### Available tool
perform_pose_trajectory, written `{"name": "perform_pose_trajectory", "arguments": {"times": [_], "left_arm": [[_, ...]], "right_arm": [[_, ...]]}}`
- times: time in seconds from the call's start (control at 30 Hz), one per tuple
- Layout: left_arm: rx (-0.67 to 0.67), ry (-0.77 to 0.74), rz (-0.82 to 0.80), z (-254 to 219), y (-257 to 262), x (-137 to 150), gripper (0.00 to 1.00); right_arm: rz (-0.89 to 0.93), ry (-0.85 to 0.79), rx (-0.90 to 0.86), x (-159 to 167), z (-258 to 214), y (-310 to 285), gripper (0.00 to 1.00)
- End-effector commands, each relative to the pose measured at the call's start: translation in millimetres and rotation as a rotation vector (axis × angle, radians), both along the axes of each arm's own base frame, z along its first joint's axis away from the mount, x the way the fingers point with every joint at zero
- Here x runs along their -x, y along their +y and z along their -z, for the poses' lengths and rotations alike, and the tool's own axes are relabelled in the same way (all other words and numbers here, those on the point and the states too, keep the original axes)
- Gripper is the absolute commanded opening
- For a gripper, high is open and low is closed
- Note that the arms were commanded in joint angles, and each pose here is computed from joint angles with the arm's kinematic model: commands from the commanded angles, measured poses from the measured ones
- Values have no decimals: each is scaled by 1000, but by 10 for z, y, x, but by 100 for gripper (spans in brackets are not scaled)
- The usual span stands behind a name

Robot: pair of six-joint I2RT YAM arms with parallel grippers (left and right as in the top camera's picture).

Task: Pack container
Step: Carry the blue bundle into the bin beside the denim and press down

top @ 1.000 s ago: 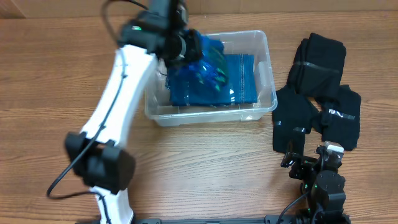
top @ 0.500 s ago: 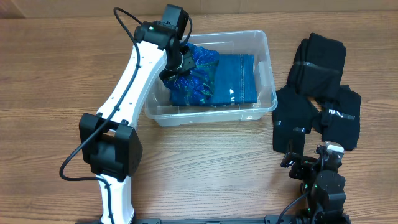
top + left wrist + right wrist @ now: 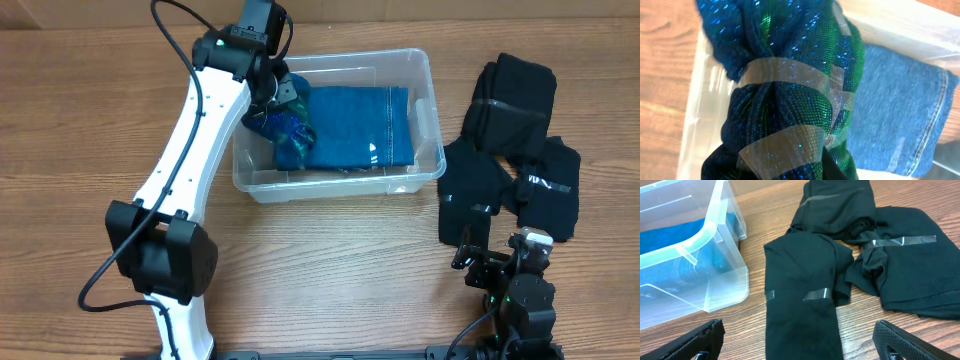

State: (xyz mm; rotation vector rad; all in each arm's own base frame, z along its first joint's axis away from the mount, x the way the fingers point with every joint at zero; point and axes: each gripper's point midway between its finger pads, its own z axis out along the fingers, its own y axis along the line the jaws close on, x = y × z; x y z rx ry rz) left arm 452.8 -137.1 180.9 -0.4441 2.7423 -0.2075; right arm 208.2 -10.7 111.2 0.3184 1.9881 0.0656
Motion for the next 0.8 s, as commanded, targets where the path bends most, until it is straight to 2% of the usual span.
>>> {"name": "perform_pose_trajectory", "arguments": {"times": [0.0, 0.2, 0.4, 0.47, 0.53, 0.57, 0.67, 0.77], "left_arm": [[44, -60, 84, -79, -143, -127, 9], [184, -77, 143, -164, -427, -149, 8], [178, -88, 177, -173, -490, -142, 11], [174, -84, 173, -161, -475, -142, 20], [170, -31, 161, -102, -448, -34, 50], [158, 23, 157, -49, -408, 81, 58], [139, 98, 131, -48, -185, 254, 59], [137, 12, 131, -376, 59, 247, 64]], "right_arm": [[13, 11, 4, 6, 64, -26, 100], [13, 10, 4, 6, 63, -26, 100], [13, 11, 4, 6, 64, -26, 100], [13, 10, 4, 6, 63, -26, 100], [13, 10, 4, 6, 63, -26, 100], [13, 10, 4, 6, 63, -26, 100], [13, 10, 4, 6, 63, -26, 100], [13, 10, 4, 6, 63, -26, 100]]}}
